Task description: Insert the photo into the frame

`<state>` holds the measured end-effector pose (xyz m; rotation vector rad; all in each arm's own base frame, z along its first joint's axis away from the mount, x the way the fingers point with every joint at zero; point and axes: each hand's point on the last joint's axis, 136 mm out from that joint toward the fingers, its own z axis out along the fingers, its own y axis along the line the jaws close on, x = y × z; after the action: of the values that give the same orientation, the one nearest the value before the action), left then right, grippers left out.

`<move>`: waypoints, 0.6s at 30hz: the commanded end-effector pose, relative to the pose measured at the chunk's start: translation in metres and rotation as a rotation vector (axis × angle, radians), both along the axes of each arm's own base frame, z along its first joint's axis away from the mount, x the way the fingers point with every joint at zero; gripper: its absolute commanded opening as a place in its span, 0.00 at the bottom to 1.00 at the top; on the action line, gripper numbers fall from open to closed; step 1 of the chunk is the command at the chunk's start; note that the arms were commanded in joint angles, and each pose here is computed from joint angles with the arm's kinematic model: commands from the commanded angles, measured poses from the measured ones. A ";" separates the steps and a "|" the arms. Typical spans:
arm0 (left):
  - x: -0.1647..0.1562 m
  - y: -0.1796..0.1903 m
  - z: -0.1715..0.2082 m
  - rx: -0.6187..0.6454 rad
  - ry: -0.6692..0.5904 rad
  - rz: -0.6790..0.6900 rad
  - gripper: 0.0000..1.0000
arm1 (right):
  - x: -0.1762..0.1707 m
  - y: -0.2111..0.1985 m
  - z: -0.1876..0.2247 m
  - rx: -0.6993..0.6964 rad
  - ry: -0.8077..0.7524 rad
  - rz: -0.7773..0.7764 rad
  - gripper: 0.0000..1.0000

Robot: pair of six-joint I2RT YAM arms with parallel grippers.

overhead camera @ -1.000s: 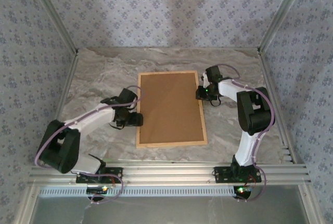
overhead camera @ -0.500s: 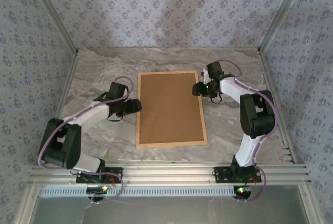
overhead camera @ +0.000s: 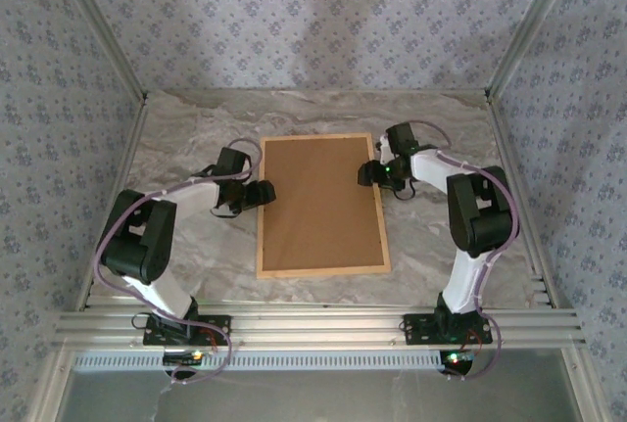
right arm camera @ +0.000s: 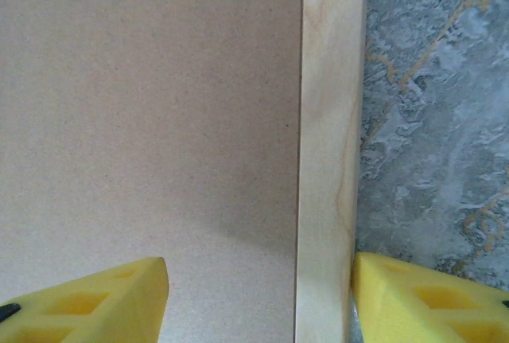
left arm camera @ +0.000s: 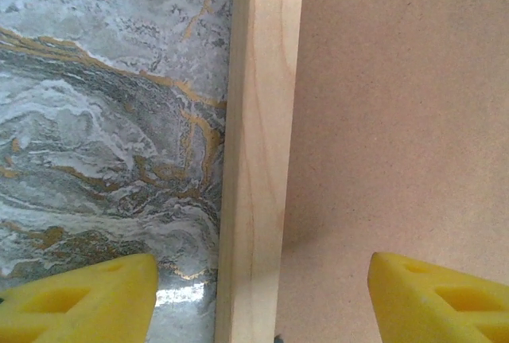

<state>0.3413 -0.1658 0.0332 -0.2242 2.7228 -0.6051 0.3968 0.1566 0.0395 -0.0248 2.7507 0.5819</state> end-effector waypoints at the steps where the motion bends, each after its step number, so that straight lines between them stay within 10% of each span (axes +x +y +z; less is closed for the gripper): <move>1: -0.006 -0.029 -0.002 -0.086 0.012 -0.071 0.71 | 0.000 0.014 0.000 0.044 0.015 0.014 0.63; 18: -0.113 -0.088 0.006 -0.165 0.009 -0.405 0.69 | 0.080 0.103 0.037 0.221 -0.080 0.099 0.57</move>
<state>0.2819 -0.2112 0.0342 0.0417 2.6884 -0.7030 0.4890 0.1846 0.0514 0.0338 2.6263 0.6235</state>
